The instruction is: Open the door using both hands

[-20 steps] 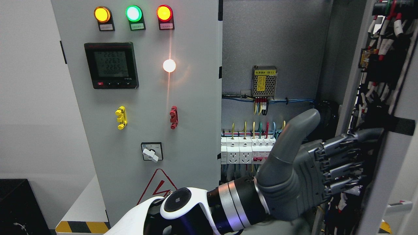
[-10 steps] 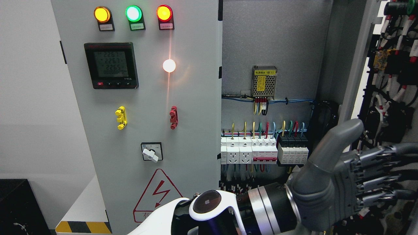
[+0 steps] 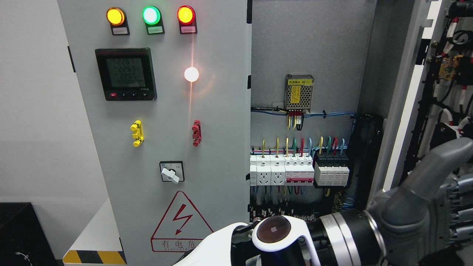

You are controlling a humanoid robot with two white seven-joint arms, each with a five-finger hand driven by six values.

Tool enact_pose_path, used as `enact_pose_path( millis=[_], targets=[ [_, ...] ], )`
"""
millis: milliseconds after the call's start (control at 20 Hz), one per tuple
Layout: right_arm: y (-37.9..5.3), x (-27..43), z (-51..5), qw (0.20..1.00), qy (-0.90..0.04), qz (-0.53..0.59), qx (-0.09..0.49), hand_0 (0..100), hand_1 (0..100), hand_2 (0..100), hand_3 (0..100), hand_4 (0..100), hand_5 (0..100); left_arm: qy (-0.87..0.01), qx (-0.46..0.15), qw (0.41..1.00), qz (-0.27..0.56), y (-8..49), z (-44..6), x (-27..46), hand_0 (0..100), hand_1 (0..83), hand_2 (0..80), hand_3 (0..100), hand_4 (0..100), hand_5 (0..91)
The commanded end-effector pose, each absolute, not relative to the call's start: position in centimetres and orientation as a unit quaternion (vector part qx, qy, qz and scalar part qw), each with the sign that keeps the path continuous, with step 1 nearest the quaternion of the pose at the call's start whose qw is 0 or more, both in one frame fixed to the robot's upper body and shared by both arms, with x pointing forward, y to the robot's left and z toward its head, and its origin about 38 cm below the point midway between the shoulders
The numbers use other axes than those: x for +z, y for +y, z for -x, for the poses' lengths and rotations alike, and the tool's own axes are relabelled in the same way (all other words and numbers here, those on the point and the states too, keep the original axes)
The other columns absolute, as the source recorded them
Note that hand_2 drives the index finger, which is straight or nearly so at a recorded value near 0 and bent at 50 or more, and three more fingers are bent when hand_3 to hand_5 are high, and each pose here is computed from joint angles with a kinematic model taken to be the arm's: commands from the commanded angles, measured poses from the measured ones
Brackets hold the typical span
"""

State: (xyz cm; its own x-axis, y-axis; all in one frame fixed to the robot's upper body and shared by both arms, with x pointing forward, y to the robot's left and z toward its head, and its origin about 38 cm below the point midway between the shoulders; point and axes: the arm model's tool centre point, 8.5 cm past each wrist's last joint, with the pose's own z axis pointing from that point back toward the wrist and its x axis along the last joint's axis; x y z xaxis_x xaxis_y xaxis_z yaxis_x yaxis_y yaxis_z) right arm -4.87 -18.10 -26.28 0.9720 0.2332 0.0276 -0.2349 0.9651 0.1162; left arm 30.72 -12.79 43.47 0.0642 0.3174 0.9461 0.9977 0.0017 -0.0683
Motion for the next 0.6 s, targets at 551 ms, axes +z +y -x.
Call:
enact_pose_path(
  millis=[551],
  targets=[
    [-18.1, -26.28, 4.87, 0.991, -0.007, -0.059, 0.118, 19, 0, 0, 0, 0, 0, -0.544, -0.411, 0.444, 0.581, -17.2, -29.99, 43.28, 0, 0.0, 0.0, 0, 0, 0.0]
  ],
)
